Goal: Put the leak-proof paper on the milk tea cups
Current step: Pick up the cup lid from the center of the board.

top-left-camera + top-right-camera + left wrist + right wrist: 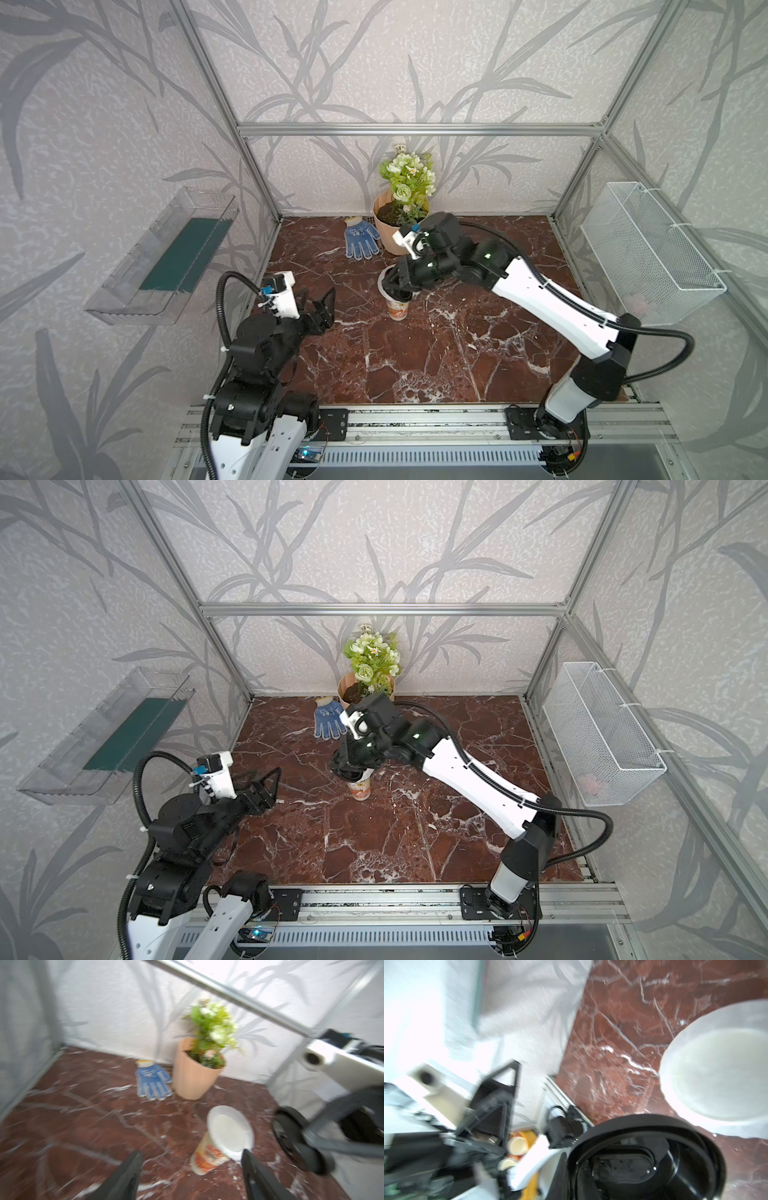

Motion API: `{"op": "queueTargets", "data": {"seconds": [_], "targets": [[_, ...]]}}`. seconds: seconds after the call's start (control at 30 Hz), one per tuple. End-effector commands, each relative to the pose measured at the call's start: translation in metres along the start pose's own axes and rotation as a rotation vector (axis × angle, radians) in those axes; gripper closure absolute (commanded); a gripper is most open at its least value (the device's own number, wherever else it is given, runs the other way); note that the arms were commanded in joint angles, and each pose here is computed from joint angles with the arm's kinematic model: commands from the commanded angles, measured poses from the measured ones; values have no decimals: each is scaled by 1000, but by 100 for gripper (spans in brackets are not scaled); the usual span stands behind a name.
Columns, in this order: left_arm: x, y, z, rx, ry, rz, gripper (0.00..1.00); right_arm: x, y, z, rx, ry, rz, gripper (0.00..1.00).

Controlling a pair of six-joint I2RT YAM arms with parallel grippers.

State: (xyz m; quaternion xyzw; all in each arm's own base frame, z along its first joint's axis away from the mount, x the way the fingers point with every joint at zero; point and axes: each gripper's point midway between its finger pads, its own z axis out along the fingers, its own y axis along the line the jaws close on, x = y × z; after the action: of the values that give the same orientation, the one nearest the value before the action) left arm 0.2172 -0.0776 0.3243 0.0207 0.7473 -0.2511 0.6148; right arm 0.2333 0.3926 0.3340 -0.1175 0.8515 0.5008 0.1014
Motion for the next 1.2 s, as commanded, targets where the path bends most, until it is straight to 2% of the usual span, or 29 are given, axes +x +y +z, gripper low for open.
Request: {"op": "queueTargets", "data": {"seconds": [0.0, 0.1, 0.23, 0.3, 0.5, 0.67, 1.17], "targets": [[-28, -73, 1, 431, -124, 156, 19, 13, 30, -5, -245, 113, 67, 100], [-30, -90, 4, 520, -140, 189, 14, 8, 36, -19, -313, 109, 95, 100], [-11, -122, 6, 661, -82, 250, 11, 6, 47, -21, -394, 115, 126, 100], [-3, -130, 8, 685, -65, 278, 10, 5, 50, -22, -420, 116, 126, 100], [11, -129, 8, 688, -12, 341, 9, 13, 49, -30, -455, 147, 132, 100], [15, -127, 13, 680, -8, 375, 15, 18, 58, -40, -500, 166, 131, 100], [14, -135, 20, 722, -1, 377, 22, 24, 68, -33, -542, 187, 140, 100]]}}
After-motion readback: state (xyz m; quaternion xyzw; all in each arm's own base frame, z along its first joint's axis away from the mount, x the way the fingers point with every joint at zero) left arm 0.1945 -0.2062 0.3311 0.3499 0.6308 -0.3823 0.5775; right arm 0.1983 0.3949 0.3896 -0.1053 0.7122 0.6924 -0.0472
